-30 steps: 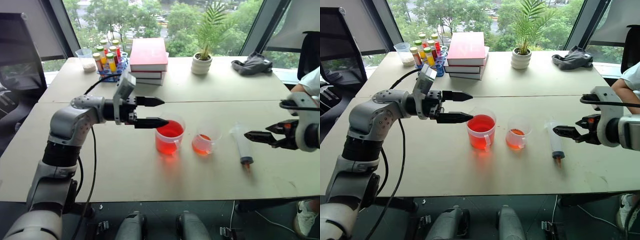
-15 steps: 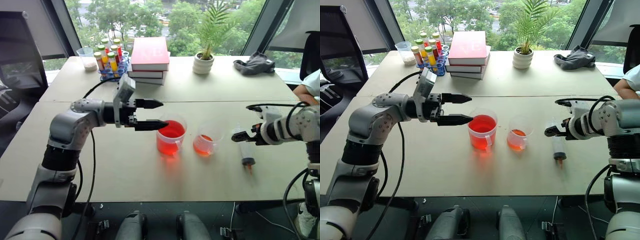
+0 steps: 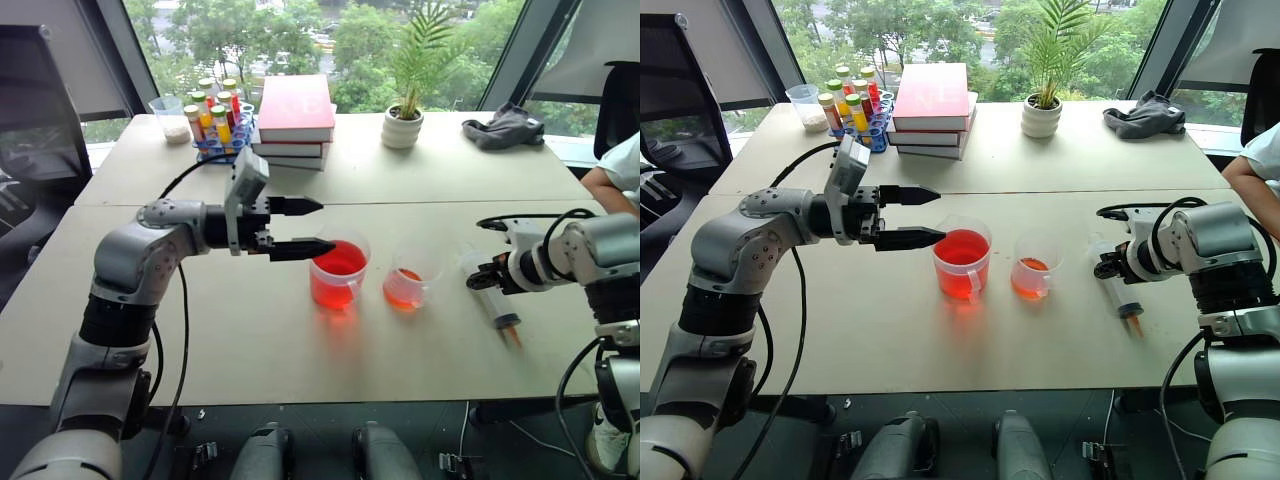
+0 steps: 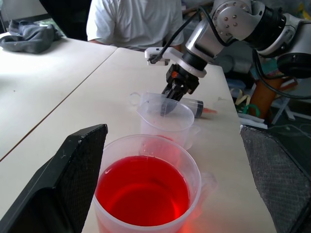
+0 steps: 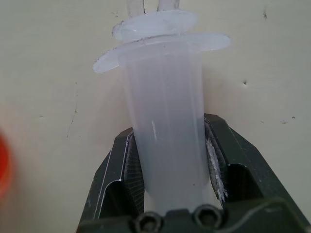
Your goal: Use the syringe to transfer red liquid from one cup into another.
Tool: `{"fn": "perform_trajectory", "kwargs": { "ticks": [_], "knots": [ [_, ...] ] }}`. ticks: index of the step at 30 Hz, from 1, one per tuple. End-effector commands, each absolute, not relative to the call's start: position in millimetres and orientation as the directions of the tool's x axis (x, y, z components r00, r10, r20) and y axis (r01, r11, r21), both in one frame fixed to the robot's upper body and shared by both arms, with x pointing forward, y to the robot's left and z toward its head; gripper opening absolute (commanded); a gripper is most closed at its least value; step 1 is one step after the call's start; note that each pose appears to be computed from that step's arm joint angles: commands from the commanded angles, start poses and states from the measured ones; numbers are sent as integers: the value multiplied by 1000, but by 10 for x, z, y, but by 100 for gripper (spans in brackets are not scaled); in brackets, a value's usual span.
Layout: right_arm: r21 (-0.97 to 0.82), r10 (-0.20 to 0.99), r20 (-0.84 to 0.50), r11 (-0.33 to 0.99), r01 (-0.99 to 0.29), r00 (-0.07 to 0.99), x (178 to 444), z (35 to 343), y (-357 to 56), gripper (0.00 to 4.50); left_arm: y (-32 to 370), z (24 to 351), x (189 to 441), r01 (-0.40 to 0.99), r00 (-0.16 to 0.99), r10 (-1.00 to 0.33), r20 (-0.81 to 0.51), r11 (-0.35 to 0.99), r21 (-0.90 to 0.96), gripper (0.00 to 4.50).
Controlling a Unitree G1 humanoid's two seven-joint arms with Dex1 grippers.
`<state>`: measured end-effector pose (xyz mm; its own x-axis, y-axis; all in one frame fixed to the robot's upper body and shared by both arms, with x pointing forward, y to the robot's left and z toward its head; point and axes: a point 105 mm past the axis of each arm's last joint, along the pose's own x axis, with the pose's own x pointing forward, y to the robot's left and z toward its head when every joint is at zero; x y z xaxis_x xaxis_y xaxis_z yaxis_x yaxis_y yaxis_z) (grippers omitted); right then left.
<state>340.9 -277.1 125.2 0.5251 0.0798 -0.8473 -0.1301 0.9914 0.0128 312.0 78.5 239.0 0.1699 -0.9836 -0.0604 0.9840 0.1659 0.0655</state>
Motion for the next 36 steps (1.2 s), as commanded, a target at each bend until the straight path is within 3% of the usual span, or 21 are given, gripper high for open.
{"fn": "perform_trajectory", "kwargs": {
  "ticks": [1,3,5,8,10,11,14,17,21,29,36],
  "knots": [
    [-58,56,-755,987,-151,654,3517,1603,-2789,136,832,2582,3115,979,171,-985,-23,167,119,450],
    [-111,61,-660,978,-178,749,3568,1901,-2760,136,848,2604,3130,978,174,-985,-20,170,119,450],
    [-135,169,-469,956,-260,867,3627,2353,-2555,136,871,2622,3148,977,177,-984,-20,174,122,450],
    [-130,325,-233,923,-361,916,3571,2834,-2269,136,901,2644,3169,975,184,-983,-24,179,131,450],
    [-124,404,-96,902,-413,910,3530,3052,-2107,136,918,2660,3185,975,186,-982,-23,181,132,450],
    [-146,493,70,865,-480,867,3461,3283,-1878,136,928,2678,3193,974,187,-982,-23,182,135,450],
    [-145,661,375,735,-663,650,3146,3631,-1425,136,949,2715,3211,973,187,-982,-26,181,143,450],
    [-84,724,452,617,-783,522,3031,3543,-1136,136,974,2752,3213,973,185,-982,-31,178,149,450],
    [-53,745,483,549,-834,459,3029,3297,-889,136,1021,2795,3197,973,184,-982,-39,176,152,450],
    [-38,784,399,533,-846,476,3110,2533,-665,136,1053,2895,3148,974,172,-984,-51,162,160,450],
    [-56,788,358,554,-830,502,3150,2248,-634,136,926,2982,3172,978,144,-989,-22,139,154,450]
  ]
}}
